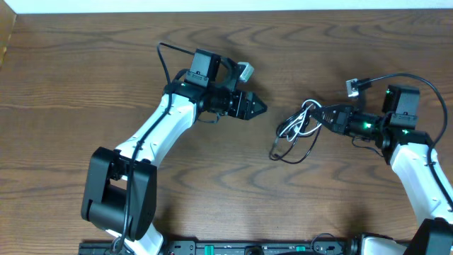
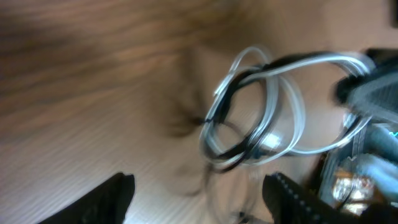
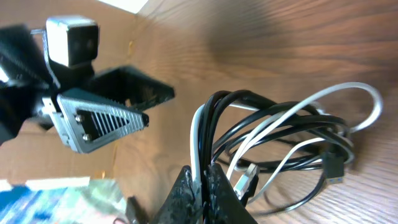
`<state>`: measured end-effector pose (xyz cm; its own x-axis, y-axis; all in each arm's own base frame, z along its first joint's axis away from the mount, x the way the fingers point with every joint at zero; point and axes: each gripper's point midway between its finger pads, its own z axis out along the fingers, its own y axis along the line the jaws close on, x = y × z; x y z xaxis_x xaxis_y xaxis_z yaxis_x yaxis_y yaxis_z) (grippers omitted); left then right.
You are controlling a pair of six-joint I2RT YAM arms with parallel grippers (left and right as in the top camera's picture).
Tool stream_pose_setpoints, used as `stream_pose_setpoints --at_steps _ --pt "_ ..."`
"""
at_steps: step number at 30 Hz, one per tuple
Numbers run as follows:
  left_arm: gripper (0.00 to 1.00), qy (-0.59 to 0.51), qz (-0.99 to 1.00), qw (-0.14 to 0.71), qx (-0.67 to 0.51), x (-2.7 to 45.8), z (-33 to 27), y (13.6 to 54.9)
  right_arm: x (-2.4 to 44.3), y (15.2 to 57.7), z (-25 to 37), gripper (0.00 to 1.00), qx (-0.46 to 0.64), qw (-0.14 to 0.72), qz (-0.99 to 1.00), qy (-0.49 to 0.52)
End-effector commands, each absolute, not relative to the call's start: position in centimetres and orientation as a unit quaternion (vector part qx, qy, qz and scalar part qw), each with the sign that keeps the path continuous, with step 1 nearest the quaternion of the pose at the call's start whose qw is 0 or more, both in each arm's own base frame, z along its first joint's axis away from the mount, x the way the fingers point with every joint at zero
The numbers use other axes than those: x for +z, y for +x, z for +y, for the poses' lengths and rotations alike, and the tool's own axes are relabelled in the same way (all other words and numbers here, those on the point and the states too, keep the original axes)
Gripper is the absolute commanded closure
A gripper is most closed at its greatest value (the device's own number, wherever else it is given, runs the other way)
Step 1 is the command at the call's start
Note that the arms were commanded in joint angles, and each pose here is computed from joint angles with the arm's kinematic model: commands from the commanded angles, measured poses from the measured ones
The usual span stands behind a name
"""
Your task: Untangle cables
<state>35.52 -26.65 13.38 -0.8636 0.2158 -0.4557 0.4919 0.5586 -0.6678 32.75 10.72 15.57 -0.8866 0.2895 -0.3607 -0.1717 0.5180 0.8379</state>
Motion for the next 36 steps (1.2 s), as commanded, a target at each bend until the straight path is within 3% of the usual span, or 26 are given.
stream_pose_setpoints --at_steps 1,4,11,13,16,18,21,25,31,34,36 --pt "0.22 0.212 0.843 0.154 -0.47 15.2 -28.4 34.7 16.8 32.0 12.3 0.99 0.52 0.225 0.824 0.008" --pt "0.12 0.248 0.834 0.159 -0.467 14.9 -29.3 33.9 16.7 32.1 12.2 0.99 0.516 0.227 0.826 0.009" --pt "0.14 0.322 0.819 0.103 -0.464 9.6 -34.2 30.2 16.7 32.1 12.2 0.99 0.516 0.227 0.826 0.009" --pt "0.25 0.34 0.812 0.096 -0.465 8.1 -35.9 29.2 16.9 32.3 12.2 0.99 0.515 0.233 0.825 0.005" --pt "0.57 0.348 0.812 0.098 -0.458 6.3 -37.1 29.2 17.0 32.4 12.2 0.99 0.517 0.233 0.824 0.008" --pt "0.92 0.3 0.856 0.1 -0.409 4.3 -36.3 30.6 17.1 32.5 12.2 0.99 0.516 0.238 0.823 0.005" --pt "0.92 0.27 0.879 0.106 -0.379 3.4 -35.3 31.8 18.2 34.3 9.8 0.99 0.515 0.274 0.811 0.037" --pt "0.93 0.255 0.876 0.094 -0.399 3.8 -34.5 32.2 19.1 37.6 1.2 0.99 0.475 0.344 0.789 0.186" --pt "0.92 0.24 0.87 0.079 -0.423 4.4 -33.6 32.4 15.0 37.5 -8.8 0.97 0.317 0.375 0.79 0.366" --pt "0.93 0.235 0.873 0.074 -0.421 4.3 -33.0 32.5 13.1 36.6 -10.5 0.89 0.243 0.369 0.811 0.384" --pt "0.93 0.236 0.874 0.074 -0.42 4.4 -32.8 32.5 12.5 36.3 -10.6 0.72 0.221 0.364 0.822 0.378"
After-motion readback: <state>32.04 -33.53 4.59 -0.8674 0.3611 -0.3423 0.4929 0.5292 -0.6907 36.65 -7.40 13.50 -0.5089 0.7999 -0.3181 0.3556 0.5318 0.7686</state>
